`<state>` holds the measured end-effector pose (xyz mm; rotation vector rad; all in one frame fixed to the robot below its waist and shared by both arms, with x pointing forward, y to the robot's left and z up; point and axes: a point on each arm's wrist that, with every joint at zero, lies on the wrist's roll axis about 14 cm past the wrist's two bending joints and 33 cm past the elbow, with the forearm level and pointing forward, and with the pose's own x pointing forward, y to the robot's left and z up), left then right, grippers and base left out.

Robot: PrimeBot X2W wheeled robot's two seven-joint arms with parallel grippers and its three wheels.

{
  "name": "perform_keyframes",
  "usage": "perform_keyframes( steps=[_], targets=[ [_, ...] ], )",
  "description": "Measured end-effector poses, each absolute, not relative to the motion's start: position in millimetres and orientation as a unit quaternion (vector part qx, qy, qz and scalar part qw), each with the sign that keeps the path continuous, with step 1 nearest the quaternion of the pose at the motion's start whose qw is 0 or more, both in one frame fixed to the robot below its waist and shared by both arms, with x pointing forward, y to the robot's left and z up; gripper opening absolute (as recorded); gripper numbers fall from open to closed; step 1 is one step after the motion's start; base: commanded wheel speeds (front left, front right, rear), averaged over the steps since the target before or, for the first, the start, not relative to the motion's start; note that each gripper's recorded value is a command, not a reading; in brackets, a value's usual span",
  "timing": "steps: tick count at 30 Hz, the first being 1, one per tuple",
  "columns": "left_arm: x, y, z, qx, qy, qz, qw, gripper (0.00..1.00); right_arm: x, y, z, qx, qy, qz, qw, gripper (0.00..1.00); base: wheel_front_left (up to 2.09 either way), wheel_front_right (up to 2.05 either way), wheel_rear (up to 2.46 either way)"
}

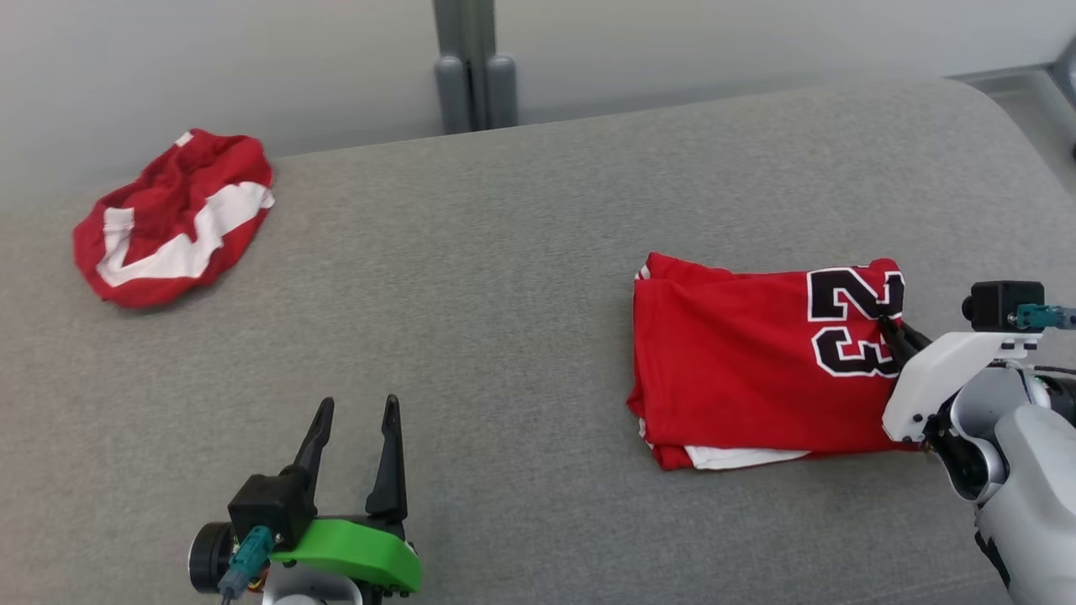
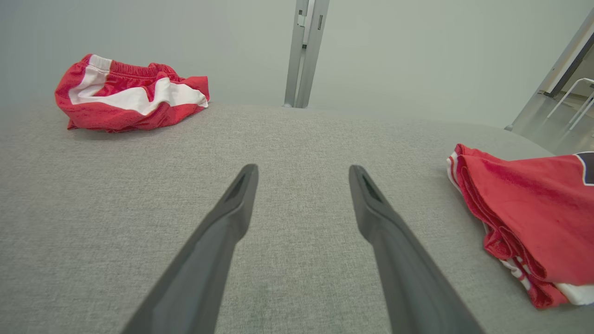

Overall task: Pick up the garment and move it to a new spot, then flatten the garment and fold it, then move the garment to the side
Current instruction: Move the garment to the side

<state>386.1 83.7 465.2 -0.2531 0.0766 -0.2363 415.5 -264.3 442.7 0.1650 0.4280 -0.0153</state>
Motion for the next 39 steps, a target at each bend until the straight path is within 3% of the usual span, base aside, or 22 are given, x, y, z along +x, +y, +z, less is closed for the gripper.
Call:
perform_keyframes(
  steps=[9, 17, 22, 28, 39],
  targets=[
    [417.2, 15.8, 462.3, -0.12, 0.043, -0.218, 0.967, 1.0, 388.4, -312.7, 439.0, 0.103, 0.197, -0.09, 0.971, 0.0, 0.0, 0.0, 0.0],
    [431.1, -1.2, 443.5, -0.123, 0.065, -0.243, 0.96, 1.0, 386.9, -332.3, 424.2, 0.101, 0.206, -0.125, 0.965, 0.0, 0.0, 0.0, 0.0],
    [436.3, 10.2, 442.4, -0.123, 0.062, -0.226, 0.964, 1.0, 417.0, -328.5, 437.7, 0.082, 0.183, -0.109, 0.974, 0.0, 0.0, 0.0, 0.0],
    [444.5, 30.5, 440.5, -0.118, 0.059, -0.201, 0.971, 1.0, 477.8, -322.0, 473.1, 0.049, 0.144, -0.086, 0.985, 0.0, 0.0, 0.0, 0.0],
    [454.2, 74.6, 435.0, -0.102, 0.056, -0.147, 0.982, 1.0, 535.0, -383.7, 502.4, -0.061, 0.141, -0.13, 0.98, 0.0, 0.0, 0.0, 0.0]
  ],
)
